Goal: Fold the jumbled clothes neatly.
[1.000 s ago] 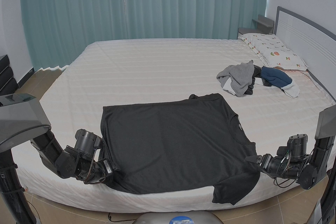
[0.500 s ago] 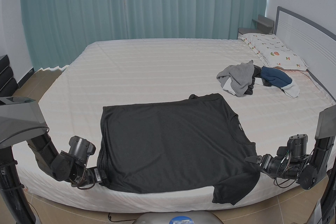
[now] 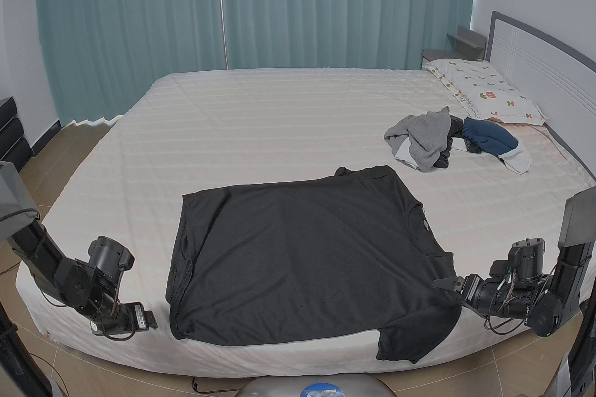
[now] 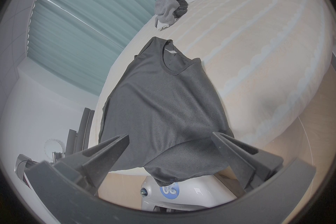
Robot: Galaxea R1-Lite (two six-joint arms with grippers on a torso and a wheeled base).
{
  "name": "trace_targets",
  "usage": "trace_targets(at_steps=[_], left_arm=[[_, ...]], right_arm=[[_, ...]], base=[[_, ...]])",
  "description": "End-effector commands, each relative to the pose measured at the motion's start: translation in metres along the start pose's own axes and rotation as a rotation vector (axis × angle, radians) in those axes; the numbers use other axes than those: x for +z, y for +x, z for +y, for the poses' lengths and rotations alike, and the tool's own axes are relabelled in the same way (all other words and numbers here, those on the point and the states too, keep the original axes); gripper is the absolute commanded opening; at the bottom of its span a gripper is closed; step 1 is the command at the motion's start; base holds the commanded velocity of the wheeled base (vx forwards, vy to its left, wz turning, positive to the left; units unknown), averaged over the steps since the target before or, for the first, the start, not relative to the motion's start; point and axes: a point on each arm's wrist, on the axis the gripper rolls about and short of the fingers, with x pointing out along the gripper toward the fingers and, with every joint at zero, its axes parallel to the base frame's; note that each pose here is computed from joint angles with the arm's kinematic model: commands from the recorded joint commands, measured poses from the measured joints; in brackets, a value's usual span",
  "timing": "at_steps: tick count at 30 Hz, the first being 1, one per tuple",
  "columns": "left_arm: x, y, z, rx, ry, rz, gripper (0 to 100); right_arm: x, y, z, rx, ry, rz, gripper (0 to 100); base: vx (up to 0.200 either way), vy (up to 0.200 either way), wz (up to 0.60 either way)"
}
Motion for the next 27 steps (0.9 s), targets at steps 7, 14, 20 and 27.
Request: trace_targets(at_steps=[7,14,20,27], left_arm=[[0.012,-0.006,-0.008,-0.313,-0.031,0.089,100],[0.009,0.005,-0.015,-0.454,-0.074,0.18,100],[0.005,0.011,-0.02,-0.452,-0.054,0.173,100],[-0.002,0.017,-0.032,-0.385,-0.013,0.153,100]], right_arm=[[0.0,0.0,0.001,0.003,-0.002,0.0,100],[0.0,0.0,0.0,0.002,-0.001,-0.001,100],[0.0,0.0,0.0,0.003,0.001,0.0,100],[0.001,0.0,-0.001,-0.002,0.005,-0.006,100]], base=[[0.0,0.0,0.0],[0.0,0.0,0.0],[0.0,0.0,0.0],[0.0,0.0,0.0]])
